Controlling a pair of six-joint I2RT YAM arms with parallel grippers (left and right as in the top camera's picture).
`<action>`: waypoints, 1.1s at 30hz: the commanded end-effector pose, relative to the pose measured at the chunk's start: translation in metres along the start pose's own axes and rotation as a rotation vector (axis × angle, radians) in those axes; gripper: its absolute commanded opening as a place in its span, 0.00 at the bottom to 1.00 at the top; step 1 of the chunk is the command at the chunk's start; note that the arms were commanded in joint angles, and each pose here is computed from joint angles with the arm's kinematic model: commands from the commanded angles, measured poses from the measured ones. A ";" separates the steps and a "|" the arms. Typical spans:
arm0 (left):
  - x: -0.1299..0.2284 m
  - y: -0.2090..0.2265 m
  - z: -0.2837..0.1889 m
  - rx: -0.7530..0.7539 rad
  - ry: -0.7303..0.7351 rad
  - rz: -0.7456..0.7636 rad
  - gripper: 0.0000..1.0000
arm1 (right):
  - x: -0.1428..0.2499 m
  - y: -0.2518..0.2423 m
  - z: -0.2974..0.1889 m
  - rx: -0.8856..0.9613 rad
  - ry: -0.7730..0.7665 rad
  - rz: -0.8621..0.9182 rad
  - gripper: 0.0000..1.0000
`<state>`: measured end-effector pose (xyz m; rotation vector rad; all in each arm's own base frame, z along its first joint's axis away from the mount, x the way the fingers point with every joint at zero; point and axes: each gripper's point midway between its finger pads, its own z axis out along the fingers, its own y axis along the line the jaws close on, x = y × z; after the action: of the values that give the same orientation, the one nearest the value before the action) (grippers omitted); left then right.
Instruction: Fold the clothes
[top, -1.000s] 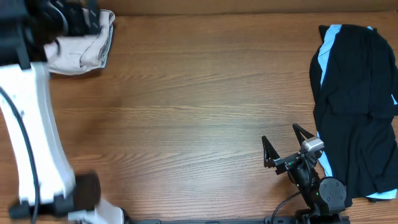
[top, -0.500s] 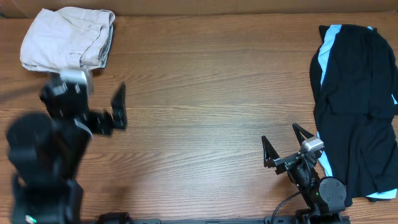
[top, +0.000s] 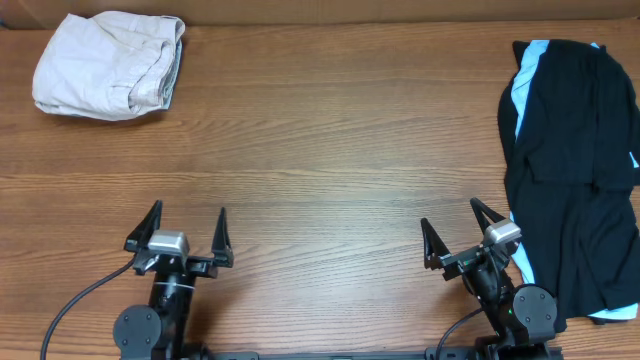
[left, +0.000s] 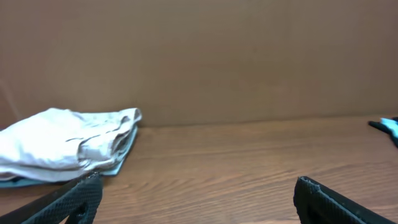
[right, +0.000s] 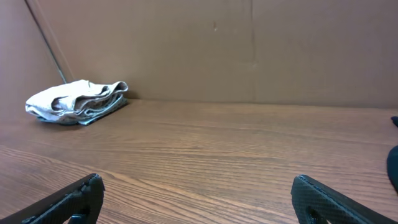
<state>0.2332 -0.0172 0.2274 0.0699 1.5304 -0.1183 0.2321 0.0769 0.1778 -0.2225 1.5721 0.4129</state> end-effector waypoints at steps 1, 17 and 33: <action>0.019 0.013 0.003 -0.070 0.007 -0.022 1.00 | 0.002 0.001 0.000 -0.008 -0.001 0.002 1.00; 0.069 0.013 0.009 -0.058 0.102 -0.062 1.00 | 0.002 0.001 0.000 -0.008 -0.001 0.003 1.00; 0.069 0.013 0.009 -0.058 0.102 -0.062 1.00 | 0.002 0.001 0.000 -0.008 -0.001 0.002 1.00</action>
<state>0.2460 -0.0079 0.1592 -0.0099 1.6426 -0.1153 0.2321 0.0769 0.1777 -0.2221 1.5725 0.4126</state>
